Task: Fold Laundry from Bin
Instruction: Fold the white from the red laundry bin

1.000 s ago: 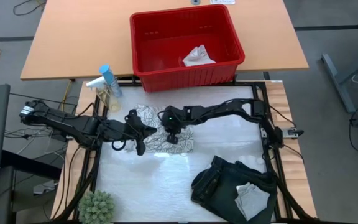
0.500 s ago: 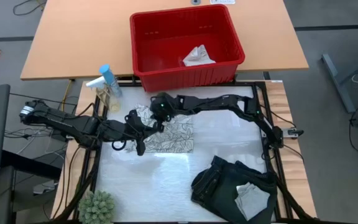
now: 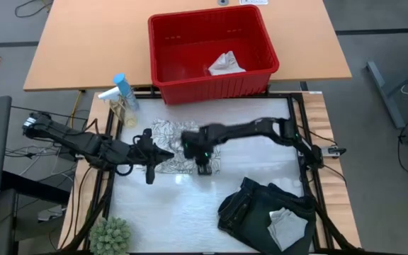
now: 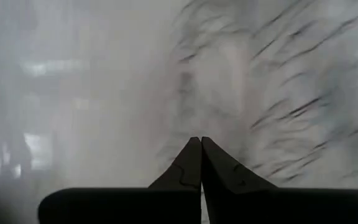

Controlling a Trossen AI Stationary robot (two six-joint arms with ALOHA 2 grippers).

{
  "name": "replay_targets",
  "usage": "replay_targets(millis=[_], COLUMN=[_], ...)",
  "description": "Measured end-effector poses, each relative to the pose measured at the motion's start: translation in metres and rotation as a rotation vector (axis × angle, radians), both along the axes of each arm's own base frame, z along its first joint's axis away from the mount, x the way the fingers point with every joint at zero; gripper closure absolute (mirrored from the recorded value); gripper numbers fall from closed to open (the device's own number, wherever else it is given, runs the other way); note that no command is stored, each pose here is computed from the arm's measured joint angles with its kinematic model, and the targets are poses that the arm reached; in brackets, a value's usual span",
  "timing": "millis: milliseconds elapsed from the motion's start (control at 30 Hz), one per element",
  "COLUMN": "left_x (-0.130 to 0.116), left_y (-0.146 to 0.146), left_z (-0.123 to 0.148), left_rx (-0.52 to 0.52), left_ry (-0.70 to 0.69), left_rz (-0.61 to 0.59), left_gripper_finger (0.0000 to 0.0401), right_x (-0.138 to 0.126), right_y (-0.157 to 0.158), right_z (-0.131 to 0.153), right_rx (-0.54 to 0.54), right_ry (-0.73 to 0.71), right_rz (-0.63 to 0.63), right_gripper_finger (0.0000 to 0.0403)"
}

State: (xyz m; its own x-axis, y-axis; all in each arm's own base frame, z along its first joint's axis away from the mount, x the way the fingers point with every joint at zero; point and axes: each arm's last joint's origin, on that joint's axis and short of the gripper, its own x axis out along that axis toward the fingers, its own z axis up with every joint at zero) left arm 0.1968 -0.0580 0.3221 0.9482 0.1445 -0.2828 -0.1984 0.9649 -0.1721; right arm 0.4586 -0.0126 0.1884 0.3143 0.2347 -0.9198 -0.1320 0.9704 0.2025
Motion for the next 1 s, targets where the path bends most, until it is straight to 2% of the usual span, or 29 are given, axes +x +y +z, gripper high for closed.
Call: replay_targets(millis=[100,167,267,433,533,733,1000], left_x=[-0.003,-0.003,0.0,0.0,0.0,0.0,0.0], left_y=[-0.004,-0.005,-0.006,-0.006,-0.005,-0.005,-0.005], left_z=[-0.002,-0.006,-0.009,-0.008,-0.008,-0.009,-0.008], left_rx=[0.002,0.007,0.016,0.029,0.038,0.04,0.045], left_ry=[0.024,0.05,0.066,0.061,0.058,0.065,0.064], left_rz=[-0.014,0.0,0.005,0.019,0.038,0.037,0.04], left_gripper_finger=[0.0395,0.0395,0.0395,0.0395,0.0395,0.0395,0.0395], right_x=[-0.007,-0.011,-0.016,-0.022,-0.027,-0.037,-0.039], right_y=[0.026,0.04,0.055,0.069,0.076,0.086,0.084], right_z=[-0.009,-0.017,-0.025,-0.025,-0.025,-0.017,0.001], right_rx=[-0.071,-0.16,-0.236,-0.25,-0.26,-0.269,-0.287], right_ry=[0.057,0.085,0.099,0.139,0.181,0.231,0.168], right_rz=[0.019,0.016,0.028,0.033,0.051,0.076,0.069], right_gripper_finger=[0.0384,0.0381,0.0352,0.0289,0.0272,0.0279,0.0286])
